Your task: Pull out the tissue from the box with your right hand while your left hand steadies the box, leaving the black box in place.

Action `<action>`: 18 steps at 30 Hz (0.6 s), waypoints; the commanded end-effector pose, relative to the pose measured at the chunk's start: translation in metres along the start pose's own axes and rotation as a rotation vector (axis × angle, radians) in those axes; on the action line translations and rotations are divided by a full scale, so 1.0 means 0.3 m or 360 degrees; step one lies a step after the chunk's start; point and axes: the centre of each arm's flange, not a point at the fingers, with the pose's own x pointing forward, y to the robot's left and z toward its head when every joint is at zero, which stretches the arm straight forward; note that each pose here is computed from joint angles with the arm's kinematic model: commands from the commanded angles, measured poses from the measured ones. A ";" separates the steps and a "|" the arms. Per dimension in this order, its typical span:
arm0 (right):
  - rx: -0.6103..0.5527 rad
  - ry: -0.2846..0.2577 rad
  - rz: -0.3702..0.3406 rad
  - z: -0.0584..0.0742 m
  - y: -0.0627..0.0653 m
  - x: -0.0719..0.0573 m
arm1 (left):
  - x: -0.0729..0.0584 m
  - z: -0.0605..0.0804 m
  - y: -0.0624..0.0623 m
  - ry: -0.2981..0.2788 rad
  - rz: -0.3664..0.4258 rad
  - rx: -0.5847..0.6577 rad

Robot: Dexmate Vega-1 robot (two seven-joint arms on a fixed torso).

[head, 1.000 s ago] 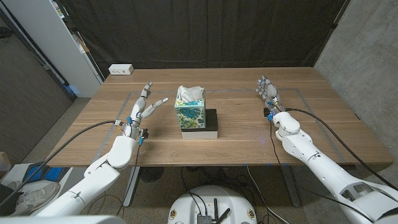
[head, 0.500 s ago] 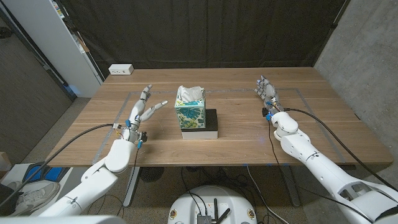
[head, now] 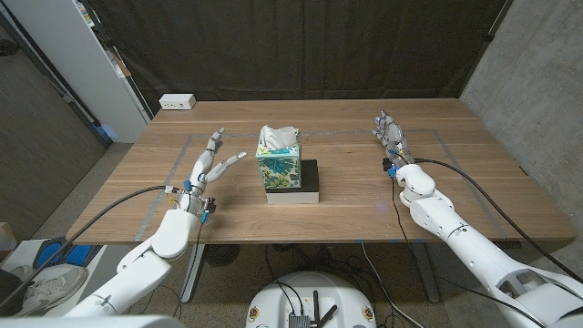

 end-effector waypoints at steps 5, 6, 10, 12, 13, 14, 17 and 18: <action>-0.0016 0.0005 -0.0002 0.006 0.025 0.002 | -0.061 0.010 0.000 -0.0009 -0.0031 -0.0024; -0.0016 0.0005 -0.0002 0.006 0.025 0.002 | -0.061 0.010 0.001 -0.0009 -0.0031 -0.0025; -0.0021 0.0002 -0.0001 0.008 0.030 0.002 | -0.073 0.013 0.000 -0.0007 -0.0039 -0.0028; -0.0023 0.0000 -0.0002 0.009 0.032 0.001 | -0.078 0.013 0.000 -0.0006 -0.0043 -0.0032; -0.0018 0.0001 -0.0006 0.010 0.033 0.000 | -0.081 0.013 0.001 -0.0006 -0.0043 -0.0034; -0.0018 0.0000 -0.0006 0.010 0.034 -0.001 | -0.084 0.012 0.000 -0.0006 -0.0044 -0.0043; -0.0022 -0.0003 -0.0004 0.011 0.037 -0.002 | -0.090 0.010 -0.004 -0.0004 -0.0063 -0.0046; -0.0019 -0.0004 -0.0007 0.013 0.038 -0.004 | -0.091 0.010 -0.006 -0.0003 -0.0072 -0.0047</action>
